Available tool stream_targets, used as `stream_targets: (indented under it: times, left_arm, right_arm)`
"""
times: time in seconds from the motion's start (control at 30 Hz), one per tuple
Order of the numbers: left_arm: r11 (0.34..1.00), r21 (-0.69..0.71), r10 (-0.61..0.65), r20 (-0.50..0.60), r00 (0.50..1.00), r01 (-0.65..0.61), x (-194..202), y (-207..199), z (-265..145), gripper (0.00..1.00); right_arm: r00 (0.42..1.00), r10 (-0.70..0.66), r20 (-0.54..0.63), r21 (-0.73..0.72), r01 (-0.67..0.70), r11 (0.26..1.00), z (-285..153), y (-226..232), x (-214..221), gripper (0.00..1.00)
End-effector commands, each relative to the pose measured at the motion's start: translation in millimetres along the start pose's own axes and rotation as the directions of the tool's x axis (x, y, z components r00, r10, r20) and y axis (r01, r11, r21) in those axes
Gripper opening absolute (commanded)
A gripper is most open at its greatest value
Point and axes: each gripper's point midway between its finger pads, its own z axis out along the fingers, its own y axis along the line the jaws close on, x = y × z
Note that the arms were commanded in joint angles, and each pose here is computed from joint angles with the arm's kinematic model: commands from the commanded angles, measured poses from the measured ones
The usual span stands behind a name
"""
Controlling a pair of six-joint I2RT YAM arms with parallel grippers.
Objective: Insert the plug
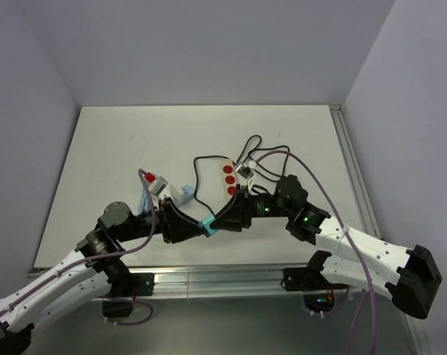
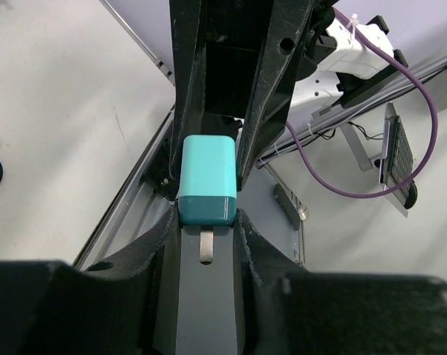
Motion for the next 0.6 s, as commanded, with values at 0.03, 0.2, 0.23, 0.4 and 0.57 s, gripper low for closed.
stream_targets:
  times: [0.03, 0.2, 0.23, 0.4, 0.57]
  left_arm:
    - [0.997, 0.044, 0.056, 0.036, 0.998, -0.057, -11.8, -13.1, 0.5, 0.00]
    - [0.964, -0.262, -0.003, 0.143, 0.990, 0.040, -29.0, 36.5, -7.3, 0.69]
    - [0.943, -0.324, -0.017, 0.180, 0.984, 0.076, -35.7, 42.9, -13.3, 0.76]
    - [0.796, -0.562, -0.020, 0.346, 0.938, 0.224, -46.5, 87.0, -53.3, 0.85]
    - [0.746, -0.617, -0.011, 0.366, 0.931, 0.251, -46.6, 102.4, -58.1, 0.78]
  right_arm:
    - [0.999, -0.043, 0.021, -0.081, 0.045, 0.996, 1.6, 17.0, -11.3, 0.07]
    - [0.998, -0.044, 0.038, 0.098, 0.040, 0.994, 1.9, -12.1, -18.3, 0.00]
    - [0.996, -0.059, 0.065, 0.165, 0.047, 0.985, 0.6, -18.2, -31.0, 0.00]
    - [0.996, -0.033, 0.086, 0.511, -0.015, 0.859, -21.9, -80.7, -47.0, 0.00]
    - [0.994, -0.046, 0.096, 0.802, -0.049, 0.595, -49.8, -144.6, -75.0, 0.00]
